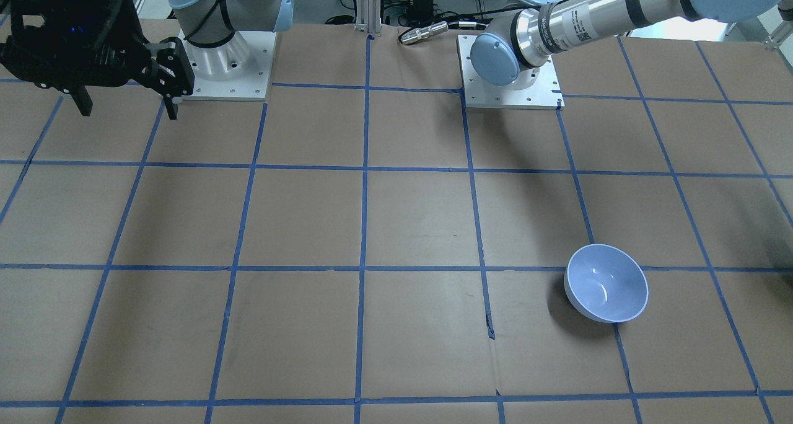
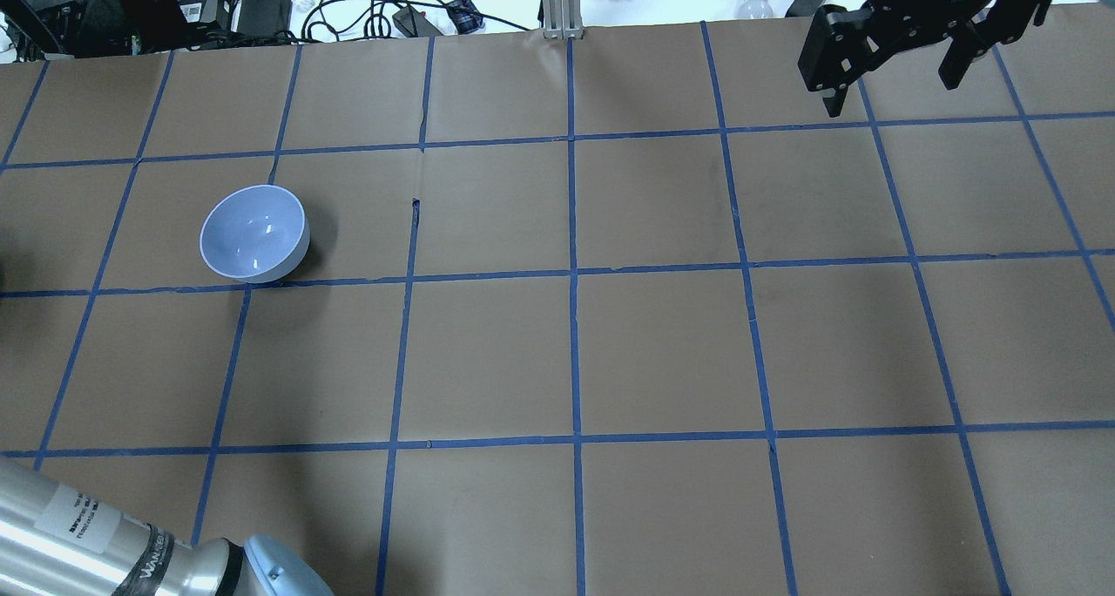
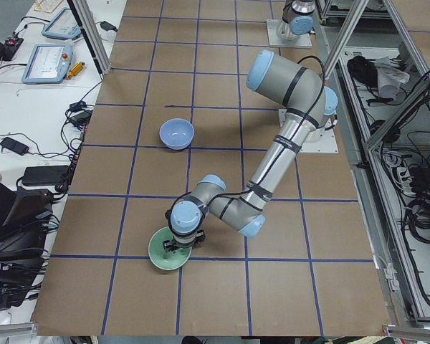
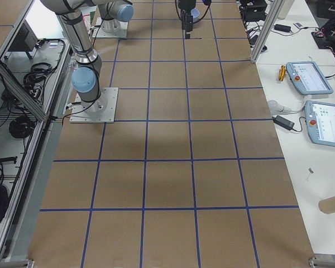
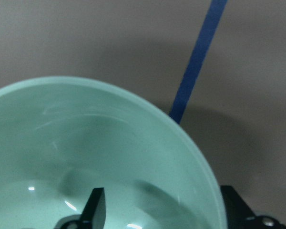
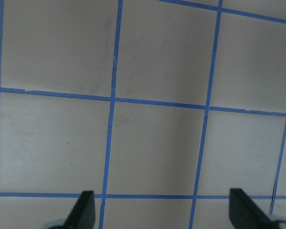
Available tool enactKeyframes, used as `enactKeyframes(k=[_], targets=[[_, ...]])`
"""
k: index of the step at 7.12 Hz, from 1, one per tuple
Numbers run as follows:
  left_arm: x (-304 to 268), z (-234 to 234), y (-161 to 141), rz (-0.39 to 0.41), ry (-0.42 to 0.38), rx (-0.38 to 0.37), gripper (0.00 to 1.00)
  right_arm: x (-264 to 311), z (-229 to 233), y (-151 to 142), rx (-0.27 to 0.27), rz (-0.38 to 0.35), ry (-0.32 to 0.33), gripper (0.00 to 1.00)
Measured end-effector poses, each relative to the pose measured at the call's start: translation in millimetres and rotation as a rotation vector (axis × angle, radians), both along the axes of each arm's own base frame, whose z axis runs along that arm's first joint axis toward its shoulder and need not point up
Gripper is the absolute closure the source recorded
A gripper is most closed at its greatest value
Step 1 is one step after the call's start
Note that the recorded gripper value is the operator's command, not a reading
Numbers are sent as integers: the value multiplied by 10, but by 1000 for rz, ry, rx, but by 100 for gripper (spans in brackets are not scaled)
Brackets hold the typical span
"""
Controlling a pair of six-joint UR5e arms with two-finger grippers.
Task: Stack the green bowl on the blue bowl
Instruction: 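Lower the left gripper and grasp the rim of the pale green bowl, then lift the green bowl with the left gripper and carry it over the blue bowl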
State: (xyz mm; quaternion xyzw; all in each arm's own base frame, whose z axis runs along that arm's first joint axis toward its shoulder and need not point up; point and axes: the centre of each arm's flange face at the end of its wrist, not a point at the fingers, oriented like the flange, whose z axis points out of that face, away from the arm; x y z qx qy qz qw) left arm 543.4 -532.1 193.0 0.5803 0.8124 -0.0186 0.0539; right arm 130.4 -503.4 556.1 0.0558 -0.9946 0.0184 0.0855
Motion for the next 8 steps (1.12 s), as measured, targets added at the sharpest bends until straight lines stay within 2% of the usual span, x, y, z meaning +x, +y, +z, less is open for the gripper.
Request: enactKeyframes(k=[8], targets=[[-10,156,4,-40,-19,-10,100,2,0,1,0,0,0,0]])
